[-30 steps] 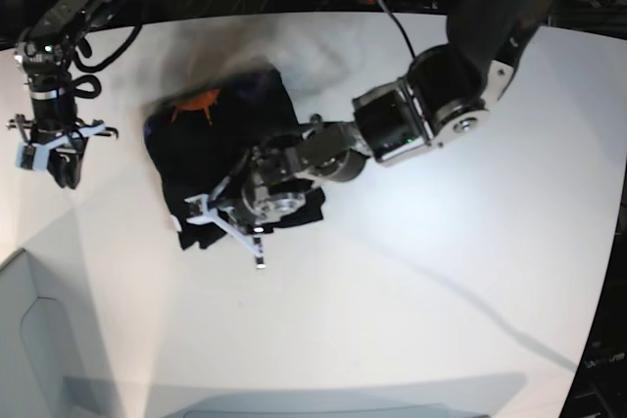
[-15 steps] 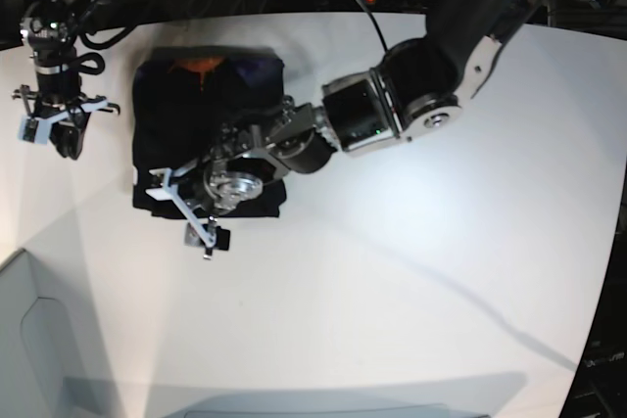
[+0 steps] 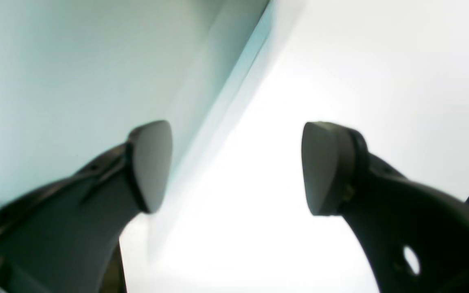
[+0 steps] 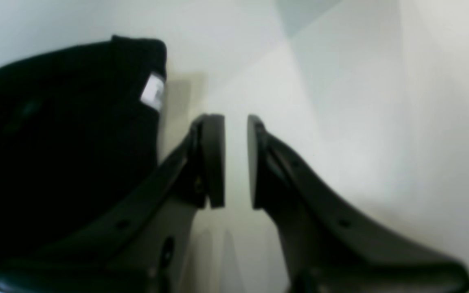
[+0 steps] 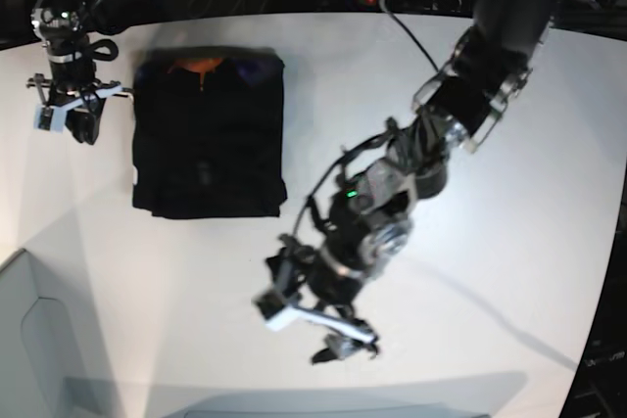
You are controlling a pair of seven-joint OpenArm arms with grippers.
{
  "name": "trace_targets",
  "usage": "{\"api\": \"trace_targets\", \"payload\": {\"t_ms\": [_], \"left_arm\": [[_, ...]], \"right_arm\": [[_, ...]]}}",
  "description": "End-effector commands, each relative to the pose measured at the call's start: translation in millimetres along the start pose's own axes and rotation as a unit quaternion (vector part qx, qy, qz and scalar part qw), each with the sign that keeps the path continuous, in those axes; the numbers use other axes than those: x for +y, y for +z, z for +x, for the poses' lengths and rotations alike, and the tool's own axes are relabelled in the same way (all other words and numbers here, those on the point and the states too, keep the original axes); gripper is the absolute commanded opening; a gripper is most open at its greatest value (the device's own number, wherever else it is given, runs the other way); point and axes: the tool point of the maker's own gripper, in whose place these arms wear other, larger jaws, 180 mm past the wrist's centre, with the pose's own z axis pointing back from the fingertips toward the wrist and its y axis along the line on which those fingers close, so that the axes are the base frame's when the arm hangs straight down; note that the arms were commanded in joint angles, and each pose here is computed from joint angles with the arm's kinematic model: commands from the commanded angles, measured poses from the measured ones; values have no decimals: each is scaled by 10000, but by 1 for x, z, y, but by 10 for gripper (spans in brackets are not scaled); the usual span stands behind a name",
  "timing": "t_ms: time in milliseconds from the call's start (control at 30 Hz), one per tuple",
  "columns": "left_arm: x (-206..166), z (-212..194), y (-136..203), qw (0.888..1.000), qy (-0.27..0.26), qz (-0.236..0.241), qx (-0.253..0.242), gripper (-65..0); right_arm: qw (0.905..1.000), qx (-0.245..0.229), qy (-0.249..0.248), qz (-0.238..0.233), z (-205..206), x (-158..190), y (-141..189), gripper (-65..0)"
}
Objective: Fold the T-shirt properly
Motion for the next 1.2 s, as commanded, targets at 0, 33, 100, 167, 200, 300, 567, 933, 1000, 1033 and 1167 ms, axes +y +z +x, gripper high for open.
{"api": "trace_targets", "payload": {"t_ms": [0,33,100,167,200,300,567,933,1000,1033,1167], "left_arm": [[24,-12,11,9994,117,326,62,-173],[33,-38,22,9981,250,468,298,-173],[43,-87,47,9936,480,691,758,-173],[51,-127,73,9864,713,917,1165,-173],[55,-149,89,9806,861,1067,1404,-173],[61,-201,133,9608,1241,1429,2024,-174],[33,-301,242,8944,1972,1850,3562,-344],[-54,-364,405,7770,3430,1662,5010,-650],[-82,-365,431,7561,3575,1404,5299,-649],[-96,-365,441,7453,3689,1303,5399,-649],[-143,-369,474,7064,4115,1174,5638,-649]], "right_arm": [[9997,-251,25,73,13,4,2,-565],[9997,-231,-13,112,9,8,3,-565],[9994,-278,-52,205,11,13,7,-565],[9992,-281,-25,269,11,17,13,-566],[9993,-290,11,245,12,16,16,-566],[9994,-223,142,207,10,14,27,-566],[9979,416,491,81,-23,4,68,-566],[9721,2235,636,-316,-114,-35,166,-566],[9588,2773,566,-246,-139,-35,181,-566],[9493,3078,610,-185,-150,-37,188,-566],[9201,3886,481,112,-198,-40,198,-567]]}}
